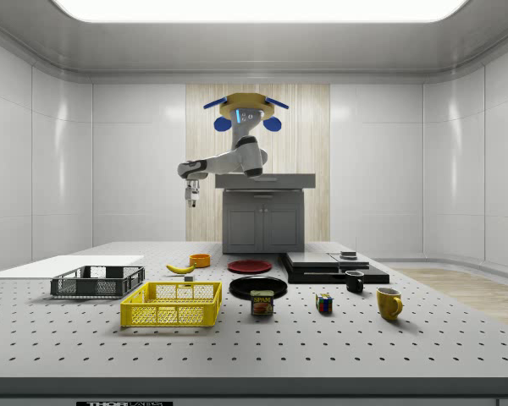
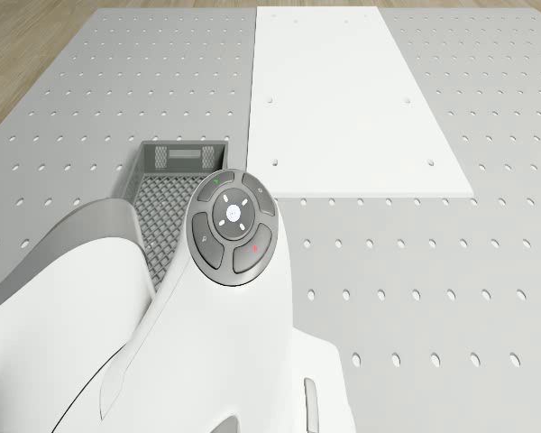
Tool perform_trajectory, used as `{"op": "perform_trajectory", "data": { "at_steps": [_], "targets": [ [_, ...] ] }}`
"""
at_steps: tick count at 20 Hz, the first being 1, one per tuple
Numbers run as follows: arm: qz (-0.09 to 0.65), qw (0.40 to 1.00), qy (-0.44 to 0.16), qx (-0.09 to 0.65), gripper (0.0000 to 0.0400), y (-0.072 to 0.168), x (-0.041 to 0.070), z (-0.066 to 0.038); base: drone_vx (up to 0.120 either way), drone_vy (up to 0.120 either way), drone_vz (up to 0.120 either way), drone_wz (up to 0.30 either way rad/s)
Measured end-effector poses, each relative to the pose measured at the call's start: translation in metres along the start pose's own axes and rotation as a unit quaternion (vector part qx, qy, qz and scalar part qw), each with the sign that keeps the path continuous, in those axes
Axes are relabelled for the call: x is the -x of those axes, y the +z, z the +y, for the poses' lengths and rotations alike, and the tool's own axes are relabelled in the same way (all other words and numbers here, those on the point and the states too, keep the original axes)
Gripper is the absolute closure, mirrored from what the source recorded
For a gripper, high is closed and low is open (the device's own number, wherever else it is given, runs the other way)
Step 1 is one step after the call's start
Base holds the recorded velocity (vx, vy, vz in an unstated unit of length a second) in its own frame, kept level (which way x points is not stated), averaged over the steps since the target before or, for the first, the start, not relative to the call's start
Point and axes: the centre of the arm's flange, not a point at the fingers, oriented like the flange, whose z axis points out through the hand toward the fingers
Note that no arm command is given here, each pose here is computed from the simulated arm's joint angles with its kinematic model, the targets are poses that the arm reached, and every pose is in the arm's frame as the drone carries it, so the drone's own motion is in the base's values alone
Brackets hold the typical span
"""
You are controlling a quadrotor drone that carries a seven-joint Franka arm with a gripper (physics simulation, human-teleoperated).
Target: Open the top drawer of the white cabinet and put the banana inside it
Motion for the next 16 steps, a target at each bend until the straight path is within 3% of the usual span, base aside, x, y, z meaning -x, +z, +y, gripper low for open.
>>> {"op": "perform_trajectory", "data": {
  "at_steps": [6,16],
  "targets": [
    [0.000,1.000,0.000,0.000,0.0000,0.0000,0.0000,0.0000,0.120,0.000,-0.120,0.000],
    [0.000,1.000,0.000,0.000,0.0000,0.0000,0.0000,0.0000,0.000,0.000,-0.120,0.000]
  ]
}}
